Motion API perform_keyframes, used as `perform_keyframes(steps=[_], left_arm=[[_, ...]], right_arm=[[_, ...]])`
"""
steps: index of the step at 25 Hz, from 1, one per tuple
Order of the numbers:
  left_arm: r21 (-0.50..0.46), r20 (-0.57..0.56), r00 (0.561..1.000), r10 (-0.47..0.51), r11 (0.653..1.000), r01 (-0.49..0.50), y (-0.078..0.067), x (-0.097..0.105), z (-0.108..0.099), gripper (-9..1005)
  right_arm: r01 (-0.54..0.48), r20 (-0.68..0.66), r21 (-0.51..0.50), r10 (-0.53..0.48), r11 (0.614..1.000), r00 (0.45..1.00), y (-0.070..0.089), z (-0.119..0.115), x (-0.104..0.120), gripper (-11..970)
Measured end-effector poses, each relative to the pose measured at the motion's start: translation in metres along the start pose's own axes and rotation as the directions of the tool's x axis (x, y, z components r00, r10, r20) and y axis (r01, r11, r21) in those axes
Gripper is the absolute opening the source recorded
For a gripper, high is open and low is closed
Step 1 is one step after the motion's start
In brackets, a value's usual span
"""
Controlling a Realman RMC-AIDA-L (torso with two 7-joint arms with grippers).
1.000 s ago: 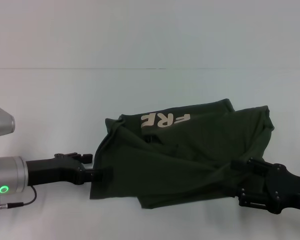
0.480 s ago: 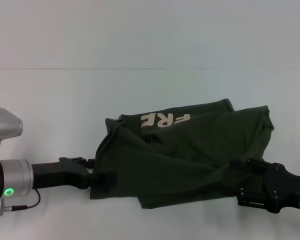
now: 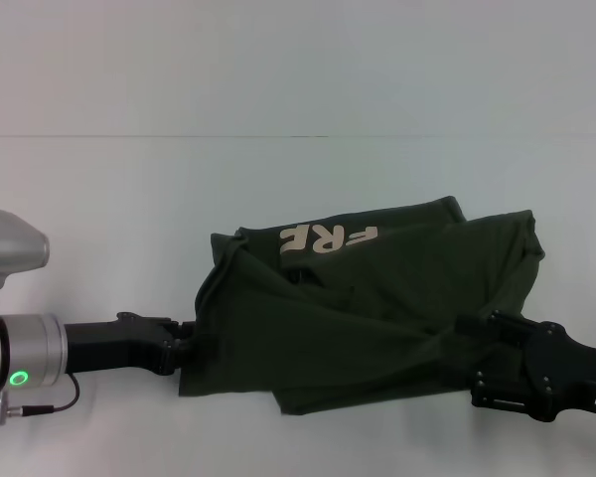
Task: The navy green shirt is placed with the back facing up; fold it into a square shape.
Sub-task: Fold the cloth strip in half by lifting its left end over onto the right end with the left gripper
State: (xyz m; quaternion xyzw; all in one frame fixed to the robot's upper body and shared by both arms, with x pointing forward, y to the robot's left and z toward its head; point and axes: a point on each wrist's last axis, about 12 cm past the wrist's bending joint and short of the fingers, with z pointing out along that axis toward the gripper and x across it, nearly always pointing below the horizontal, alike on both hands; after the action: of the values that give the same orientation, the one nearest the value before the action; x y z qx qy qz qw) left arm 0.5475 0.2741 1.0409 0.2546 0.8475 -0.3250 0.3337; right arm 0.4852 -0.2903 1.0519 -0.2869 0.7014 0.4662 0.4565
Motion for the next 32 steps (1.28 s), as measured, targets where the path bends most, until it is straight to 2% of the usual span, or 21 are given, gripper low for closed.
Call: perform_keyframes(steps=[11, 16, 19, 22, 26, 32], left_arm=[[-0.006, 0.003, 1.000, 0.000, 1.000, 0.000, 0.001, -0.004, 0.000, 221], [0.025, -0.001, 0.997, -0.083, 0.996, 0.083, 0.000, -0.011, -0.003, 27], [0.091, -0.027, 0.986, -0.162, 0.982, 0.164, -0.003, -0.022, -0.009, -1], [0.183, -0.070, 0.969, -0.237, 0.952, 0.246, -0.011, -0.039, -0.012, 9], [0.236, -0.120, 0.931, -0.344, 0.901, 0.364, -0.019, -0.062, -0.009, 23], [0.281, -0.139, 0.841, -0.523, 0.794, 0.540, -0.028, -0.086, 0.005, 43]], right_arm=[[0.000, 0.003, -0.009, 0.000, 1.000, 1.000, 0.000, 0.003, -0.001, 897], [0.002, 0.003, -0.010, -0.002, 1.000, 1.000, 0.000, 0.003, -0.002, 897], [0.002, 0.003, -0.011, -0.002, 1.000, 1.000, 0.000, 0.004, -0.002, 897], [0.002, 0.003, -0.011, -0.002, 1.000, 1.000, 0.000, 0.004, -0.002, 897], [0.008, 0.000, -0.005, -0.008, 1.000, 1.000, -0.001, 0.005, -0.002, 896], [0.005, -0.002, 0.009, -0.005, 1.000, 1.000, -0.002, 0.008, 0.000, 896]])
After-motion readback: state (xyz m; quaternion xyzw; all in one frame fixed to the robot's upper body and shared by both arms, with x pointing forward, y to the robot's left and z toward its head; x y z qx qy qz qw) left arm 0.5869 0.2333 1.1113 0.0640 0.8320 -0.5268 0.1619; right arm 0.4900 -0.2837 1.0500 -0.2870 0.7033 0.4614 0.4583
